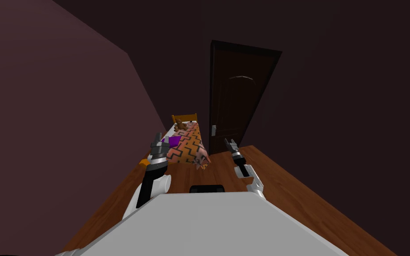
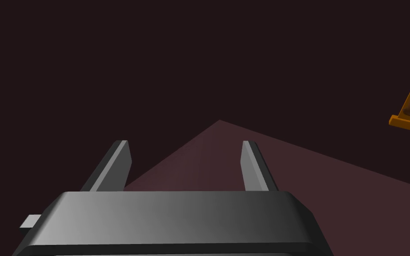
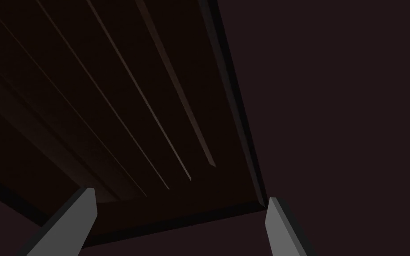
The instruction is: Pull the door open
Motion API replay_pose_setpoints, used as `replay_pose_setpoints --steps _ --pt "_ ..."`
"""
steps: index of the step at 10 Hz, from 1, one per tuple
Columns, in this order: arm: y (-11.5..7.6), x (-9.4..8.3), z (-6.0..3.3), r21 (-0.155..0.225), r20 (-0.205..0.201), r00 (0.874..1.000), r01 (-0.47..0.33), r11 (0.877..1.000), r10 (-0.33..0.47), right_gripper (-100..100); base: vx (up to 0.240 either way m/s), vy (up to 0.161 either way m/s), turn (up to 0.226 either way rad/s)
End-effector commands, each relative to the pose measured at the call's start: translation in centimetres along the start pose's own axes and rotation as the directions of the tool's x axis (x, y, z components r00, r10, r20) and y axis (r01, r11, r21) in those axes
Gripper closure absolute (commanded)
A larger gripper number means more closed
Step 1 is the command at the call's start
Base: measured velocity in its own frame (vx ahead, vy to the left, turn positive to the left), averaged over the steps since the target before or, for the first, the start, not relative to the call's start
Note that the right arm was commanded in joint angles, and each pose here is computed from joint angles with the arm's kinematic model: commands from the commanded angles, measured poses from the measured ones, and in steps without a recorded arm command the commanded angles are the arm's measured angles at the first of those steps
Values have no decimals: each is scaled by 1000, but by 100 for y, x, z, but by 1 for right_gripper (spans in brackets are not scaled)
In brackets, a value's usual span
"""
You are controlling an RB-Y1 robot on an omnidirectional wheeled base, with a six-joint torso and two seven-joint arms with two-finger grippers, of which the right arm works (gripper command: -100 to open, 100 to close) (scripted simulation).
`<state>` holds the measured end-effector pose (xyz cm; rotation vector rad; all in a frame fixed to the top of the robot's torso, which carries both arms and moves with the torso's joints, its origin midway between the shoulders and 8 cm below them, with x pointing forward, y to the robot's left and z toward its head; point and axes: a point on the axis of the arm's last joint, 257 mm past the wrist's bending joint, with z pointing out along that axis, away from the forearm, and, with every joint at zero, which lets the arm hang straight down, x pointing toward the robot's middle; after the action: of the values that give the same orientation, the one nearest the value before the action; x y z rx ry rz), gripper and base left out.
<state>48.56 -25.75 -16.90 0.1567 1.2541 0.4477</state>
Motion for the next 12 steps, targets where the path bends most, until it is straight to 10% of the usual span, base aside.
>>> replay_pose_setpoints --steps 1,12 --pt "-44 109 13 10 -24 999 41 999 -40 -100 98 -8 15" --pt "-281 906 216 28 -203 943 274 961 -263 -100 110 -25 20"
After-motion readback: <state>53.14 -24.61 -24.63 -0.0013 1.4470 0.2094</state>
